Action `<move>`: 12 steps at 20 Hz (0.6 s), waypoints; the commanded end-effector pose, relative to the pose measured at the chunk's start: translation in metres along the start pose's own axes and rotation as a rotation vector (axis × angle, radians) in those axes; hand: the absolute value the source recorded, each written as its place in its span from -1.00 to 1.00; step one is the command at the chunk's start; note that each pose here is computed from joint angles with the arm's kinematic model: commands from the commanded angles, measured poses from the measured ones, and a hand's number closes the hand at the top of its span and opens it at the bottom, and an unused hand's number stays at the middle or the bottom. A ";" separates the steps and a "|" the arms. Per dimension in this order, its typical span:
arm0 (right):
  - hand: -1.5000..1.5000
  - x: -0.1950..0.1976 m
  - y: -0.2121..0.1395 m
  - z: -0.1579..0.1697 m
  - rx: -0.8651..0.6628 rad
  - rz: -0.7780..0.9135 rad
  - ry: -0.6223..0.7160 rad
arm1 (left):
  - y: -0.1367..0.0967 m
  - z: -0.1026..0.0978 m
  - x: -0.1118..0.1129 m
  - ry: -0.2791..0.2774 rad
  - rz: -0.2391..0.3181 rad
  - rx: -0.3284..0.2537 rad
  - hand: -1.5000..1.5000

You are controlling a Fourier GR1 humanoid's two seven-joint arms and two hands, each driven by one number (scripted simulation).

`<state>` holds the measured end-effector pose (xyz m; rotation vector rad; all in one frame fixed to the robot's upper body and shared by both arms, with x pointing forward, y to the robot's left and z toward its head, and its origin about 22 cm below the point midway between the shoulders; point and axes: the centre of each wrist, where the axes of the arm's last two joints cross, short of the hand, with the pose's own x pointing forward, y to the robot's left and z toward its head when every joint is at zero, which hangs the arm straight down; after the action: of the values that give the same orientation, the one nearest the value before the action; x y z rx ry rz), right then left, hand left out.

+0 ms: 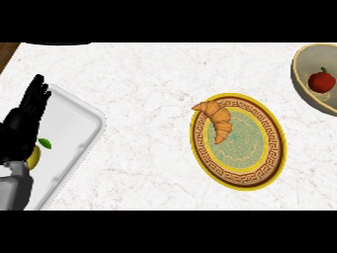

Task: Pick the bell pepper from the plate and place it in the bowl

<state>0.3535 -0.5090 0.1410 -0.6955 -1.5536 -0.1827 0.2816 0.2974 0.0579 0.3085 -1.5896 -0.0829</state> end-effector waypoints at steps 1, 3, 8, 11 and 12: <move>-1.00 -0.008 -0.065 0.013 -0.025 -0.105 0.017 | 0.004 0.006 0.001 0.006 -0.002 0.013 0.00; -1.00 -0.024 -0.089 0.027 -0.007 -0.090 0.033 | 0.012 0.006 0.001 0.002 -0.021 -0.001 0.00; -1.00 -0.051 -0.121 0.052 0.002 -0.141 0.020 | 0.001 0.000 -0.003 0.006 0.003 0.006 0.00; -1.00 -0.057 -0.141 0.065 0.062 -0.220 0.030 | 0.005 0.008 -0.011 0.015 -0.006 0.006 0.00; -1.00 -0.051 -0.151 0.066 0.071 -0.217 0.041 | 0.001 0.005 0.001 0.003 0.032 0.011 0.00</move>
<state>0.2395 -0.5975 0.1229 -0.5336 -1.5756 -0.2898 0.2769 0.2993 0.0551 0.3078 -1.5842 -0.0691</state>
